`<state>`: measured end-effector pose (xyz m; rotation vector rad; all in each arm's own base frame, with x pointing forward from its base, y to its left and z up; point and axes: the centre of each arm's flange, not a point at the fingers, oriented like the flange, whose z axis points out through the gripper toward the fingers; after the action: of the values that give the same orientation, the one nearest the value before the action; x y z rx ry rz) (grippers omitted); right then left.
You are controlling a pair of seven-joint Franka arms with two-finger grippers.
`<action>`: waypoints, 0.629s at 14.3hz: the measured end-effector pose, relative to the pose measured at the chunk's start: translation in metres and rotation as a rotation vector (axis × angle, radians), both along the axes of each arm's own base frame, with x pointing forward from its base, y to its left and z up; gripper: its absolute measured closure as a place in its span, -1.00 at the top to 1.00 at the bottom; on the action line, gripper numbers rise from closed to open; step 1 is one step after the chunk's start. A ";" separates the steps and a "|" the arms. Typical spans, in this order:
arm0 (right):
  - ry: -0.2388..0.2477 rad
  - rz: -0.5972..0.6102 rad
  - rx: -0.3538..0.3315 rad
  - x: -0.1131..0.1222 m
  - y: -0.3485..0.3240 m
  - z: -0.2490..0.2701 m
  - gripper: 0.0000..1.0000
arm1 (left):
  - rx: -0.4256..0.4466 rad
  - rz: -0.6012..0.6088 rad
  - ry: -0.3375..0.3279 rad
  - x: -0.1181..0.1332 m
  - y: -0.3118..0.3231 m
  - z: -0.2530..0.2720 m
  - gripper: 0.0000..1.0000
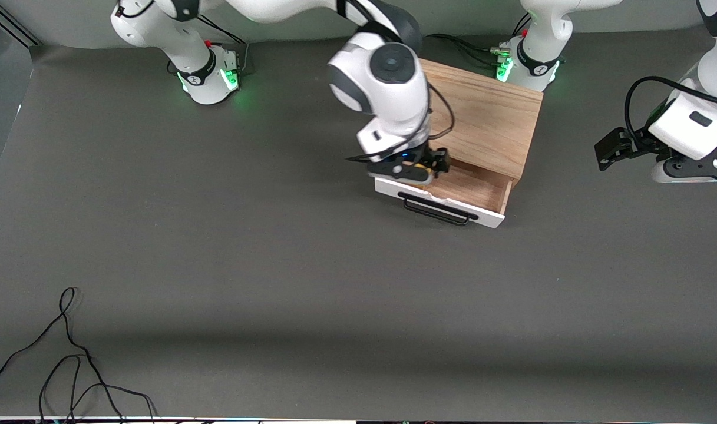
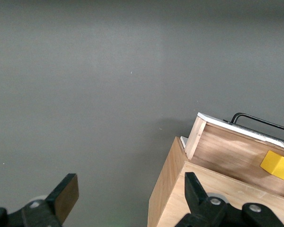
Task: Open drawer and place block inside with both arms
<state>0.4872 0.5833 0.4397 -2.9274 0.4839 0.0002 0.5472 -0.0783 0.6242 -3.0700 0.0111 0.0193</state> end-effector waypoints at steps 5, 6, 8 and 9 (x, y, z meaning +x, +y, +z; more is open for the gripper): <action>-0.016 0.030 -0.020 0.099 -0.188 0.102 1.00 | 0.000 -0.003 0.000 0.000 -0.002 0.000 1.00; -0.033 0.036 -0.029 0.113 -0.235 0.117 1.00 | 0.000 -0.004 0.000 0.000 -0.002 0.000 1.00; -0.057 0.045 -0.044 0.126 -0.318 0.139 1.00 | 0.000 -0.003 0.000 0.000 -0.002 0.000 1.00; -0.062 0.042 -0.049 0.128 -0.354 0.146 1.00 | 0.000 -0.002 0.000 0.000 -0.001 0.000 1.00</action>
<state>0.6153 0.2290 0.5855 -2.9740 0.4192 -0.0987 0.5470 -0.0796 0.6242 -3.0700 0.0149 0.0192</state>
